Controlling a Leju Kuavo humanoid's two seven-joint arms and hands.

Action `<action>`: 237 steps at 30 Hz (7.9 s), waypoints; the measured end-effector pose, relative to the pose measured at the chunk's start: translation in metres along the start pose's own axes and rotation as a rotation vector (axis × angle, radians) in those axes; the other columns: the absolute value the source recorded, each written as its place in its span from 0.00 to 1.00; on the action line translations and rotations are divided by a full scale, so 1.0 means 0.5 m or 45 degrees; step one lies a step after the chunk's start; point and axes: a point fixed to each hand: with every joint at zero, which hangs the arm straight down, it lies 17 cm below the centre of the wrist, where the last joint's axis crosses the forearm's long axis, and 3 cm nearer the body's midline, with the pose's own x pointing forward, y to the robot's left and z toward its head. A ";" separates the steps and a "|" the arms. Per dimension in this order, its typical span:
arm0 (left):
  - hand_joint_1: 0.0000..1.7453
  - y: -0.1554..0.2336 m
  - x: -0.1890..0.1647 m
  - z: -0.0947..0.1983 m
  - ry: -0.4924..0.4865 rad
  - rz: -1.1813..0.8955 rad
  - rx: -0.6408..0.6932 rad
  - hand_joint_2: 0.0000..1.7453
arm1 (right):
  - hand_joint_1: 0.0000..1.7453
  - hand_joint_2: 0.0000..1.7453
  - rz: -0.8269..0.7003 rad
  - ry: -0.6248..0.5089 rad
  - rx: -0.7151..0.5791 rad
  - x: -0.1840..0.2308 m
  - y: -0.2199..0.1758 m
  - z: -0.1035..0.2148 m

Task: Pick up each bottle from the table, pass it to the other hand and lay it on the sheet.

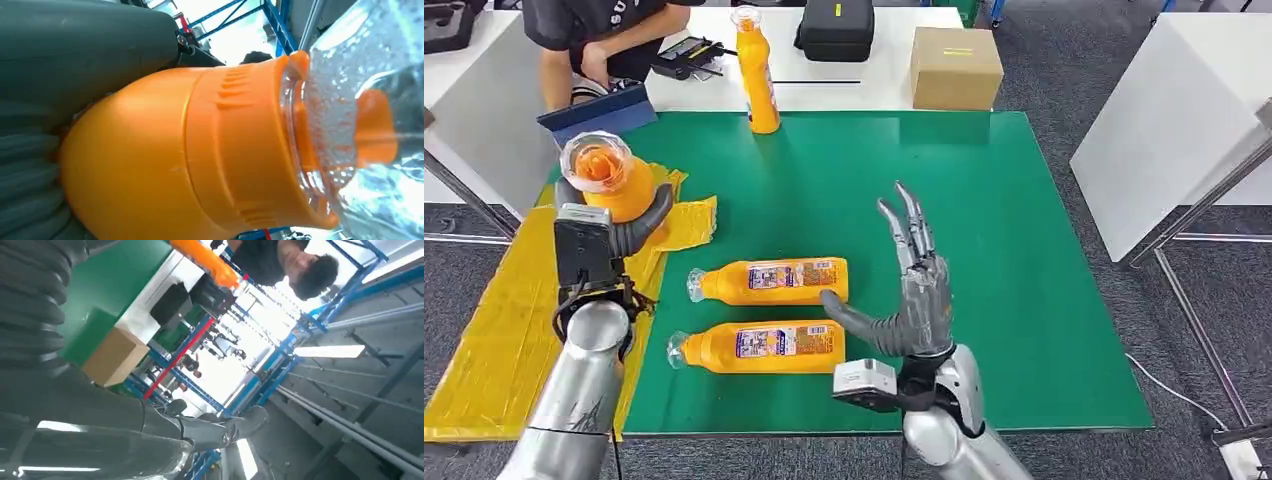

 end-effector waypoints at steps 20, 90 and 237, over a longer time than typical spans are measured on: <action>1.00 0.010 0.011 -0.026 -0.360 -1.125 0.038 1.00 | 0.00 1.00 0.239 0.001 -0.095 -0.047 -0.157 0.058; 1.00 0.057 -0.457 0.032 -0.005 -1.827 -0.960 1.00 | 0.00 1.00 0.252 0.027 -0.039 -0.117 -0.202 0.070; 0.00 -0.103 0.151 0.208 -0.123 0.652 -0.522 1.00 | 0.00 1.00 0.196 0.541 1.064 -0.235 0.415 0.042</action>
